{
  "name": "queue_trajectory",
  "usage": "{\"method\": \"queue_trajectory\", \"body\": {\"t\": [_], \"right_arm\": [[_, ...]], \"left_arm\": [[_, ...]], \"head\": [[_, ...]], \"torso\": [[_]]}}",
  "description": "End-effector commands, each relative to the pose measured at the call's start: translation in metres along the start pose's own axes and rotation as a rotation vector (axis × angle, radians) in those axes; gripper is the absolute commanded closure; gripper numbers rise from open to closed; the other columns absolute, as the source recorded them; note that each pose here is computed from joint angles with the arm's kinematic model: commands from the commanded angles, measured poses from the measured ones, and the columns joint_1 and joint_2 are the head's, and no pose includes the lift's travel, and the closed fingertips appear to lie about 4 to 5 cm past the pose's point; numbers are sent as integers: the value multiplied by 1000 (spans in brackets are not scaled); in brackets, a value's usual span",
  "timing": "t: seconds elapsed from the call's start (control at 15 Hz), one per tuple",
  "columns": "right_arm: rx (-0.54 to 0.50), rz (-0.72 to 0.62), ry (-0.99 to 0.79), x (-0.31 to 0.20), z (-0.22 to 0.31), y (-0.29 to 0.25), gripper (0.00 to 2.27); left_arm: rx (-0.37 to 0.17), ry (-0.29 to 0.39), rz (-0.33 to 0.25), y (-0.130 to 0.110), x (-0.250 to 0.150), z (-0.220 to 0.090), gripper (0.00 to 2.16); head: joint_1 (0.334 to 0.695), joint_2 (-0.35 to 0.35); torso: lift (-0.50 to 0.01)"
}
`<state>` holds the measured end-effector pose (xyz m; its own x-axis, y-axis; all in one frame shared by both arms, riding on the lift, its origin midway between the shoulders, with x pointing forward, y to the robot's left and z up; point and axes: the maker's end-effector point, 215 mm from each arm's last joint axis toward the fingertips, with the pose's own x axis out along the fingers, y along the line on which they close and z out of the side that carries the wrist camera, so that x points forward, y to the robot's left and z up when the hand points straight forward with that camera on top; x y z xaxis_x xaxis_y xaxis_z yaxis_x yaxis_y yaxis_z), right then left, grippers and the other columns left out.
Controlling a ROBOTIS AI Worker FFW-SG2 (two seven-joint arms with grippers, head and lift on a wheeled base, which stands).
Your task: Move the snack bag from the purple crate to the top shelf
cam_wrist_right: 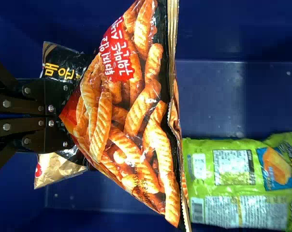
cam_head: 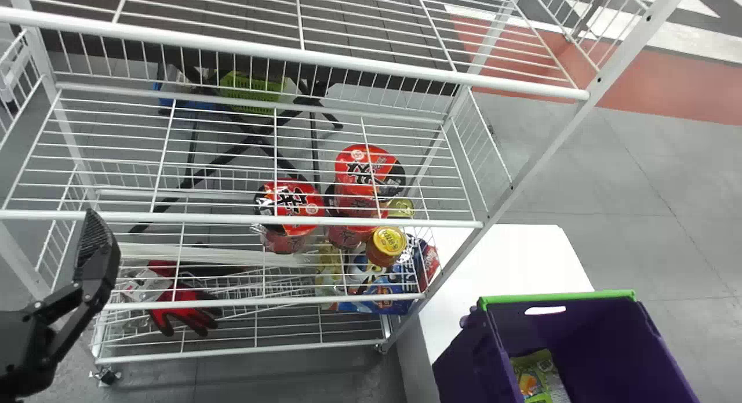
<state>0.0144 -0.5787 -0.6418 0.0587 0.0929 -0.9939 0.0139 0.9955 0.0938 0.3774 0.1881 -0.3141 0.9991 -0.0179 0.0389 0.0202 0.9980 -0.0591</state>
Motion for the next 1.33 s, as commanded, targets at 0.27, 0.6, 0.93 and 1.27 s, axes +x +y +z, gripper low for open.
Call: {"method": "queue_trajectory", "body": {"t": [0.27, 0.6, 0.93, 1.27], "right_arm": [[27, -10, -19, -18, 15, -8, 1605], [36, -7, -36, -28, 24, -9, 1605], [43, -8, -49, -34, 28, -10, 1605], [45, -8, -57, -38, 32, -11, 1605]], "left_arm": [[5, -2, 5, 0, -2, 1, 107], [7, -9, 10, 1, -1, 5, 107], [7, -11, 8, 0, -3, 8, 107], [1, -26, 8, -1, -4, 18, 107]], "head": [[695, -350], [695, -350], [695, -350], [695, -350]], "torso": [[-301], [-281], [-261], [-242]]}}
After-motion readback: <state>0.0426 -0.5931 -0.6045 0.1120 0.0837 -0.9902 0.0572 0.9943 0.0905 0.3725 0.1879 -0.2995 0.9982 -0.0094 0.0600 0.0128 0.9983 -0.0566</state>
